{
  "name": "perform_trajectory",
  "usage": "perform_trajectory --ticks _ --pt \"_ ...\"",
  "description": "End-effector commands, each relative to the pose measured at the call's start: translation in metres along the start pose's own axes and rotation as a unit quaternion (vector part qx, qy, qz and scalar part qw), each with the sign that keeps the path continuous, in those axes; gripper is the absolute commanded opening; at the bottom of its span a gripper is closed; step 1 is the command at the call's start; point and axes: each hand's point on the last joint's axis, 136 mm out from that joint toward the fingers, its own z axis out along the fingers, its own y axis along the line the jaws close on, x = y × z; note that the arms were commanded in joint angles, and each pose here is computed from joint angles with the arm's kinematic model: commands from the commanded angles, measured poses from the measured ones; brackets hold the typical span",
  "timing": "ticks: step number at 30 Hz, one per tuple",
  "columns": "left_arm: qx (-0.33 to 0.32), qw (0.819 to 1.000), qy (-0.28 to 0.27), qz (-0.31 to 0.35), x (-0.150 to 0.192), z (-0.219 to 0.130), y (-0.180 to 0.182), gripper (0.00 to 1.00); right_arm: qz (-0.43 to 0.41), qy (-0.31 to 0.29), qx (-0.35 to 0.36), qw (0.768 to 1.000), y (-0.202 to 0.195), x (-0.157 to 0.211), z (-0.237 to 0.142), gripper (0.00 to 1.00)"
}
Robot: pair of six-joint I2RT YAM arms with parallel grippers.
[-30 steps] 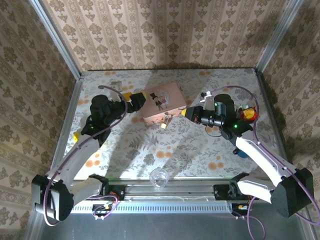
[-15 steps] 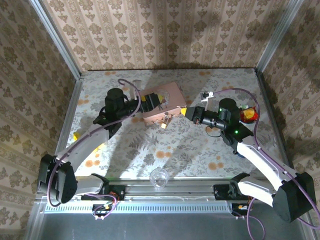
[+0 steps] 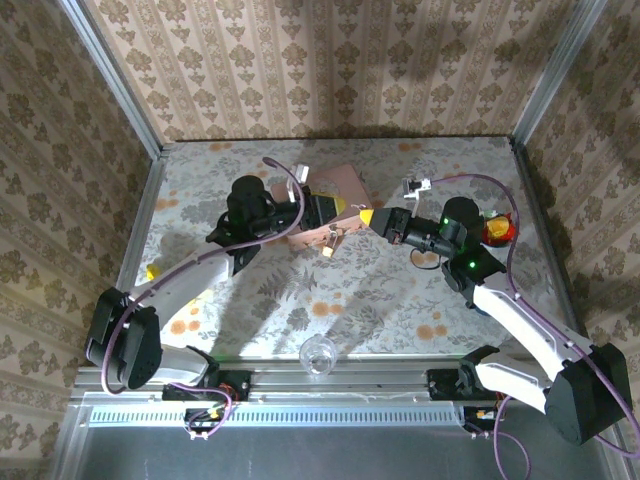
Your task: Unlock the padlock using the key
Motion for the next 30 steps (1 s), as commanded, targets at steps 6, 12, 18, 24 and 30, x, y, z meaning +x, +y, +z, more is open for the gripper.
perform_trajectory --ticks 6,12,18,24,30 --pt "0.069 0.996 0.0 0.065 -0.009 0.009 -0.038 0.48 -0.002 0.0 -0.024 1.0 0.01 -0.005 0.005 0.0" --pt "0.074 0.995 -0.001 0.066 -0.009 0.013 -0.038 0.41 0.0 0.003 -0.029 1.0 0.012 -0.003 0.008 0.0" --pt "0.081 0.995 -0.001 0.064 -0.009 0.015 -0.038 0.3 0.002 0.005 -0.031 1.0 0.013 -0.001 0.01 0.0" --pt "0.084 0.995 0.001 0.061 -0.008 0.016 -0.037 0.21 0.002 0.004 -0.032 0.999 0.014 -0.002 0.012 0.0" --pt "0.084 0.995 0.005 0.059 -0.005 0.017 -0.035 0.19 0.001 0.001 -0.032 0.999 0.014 -0.003 0.013 0.0"
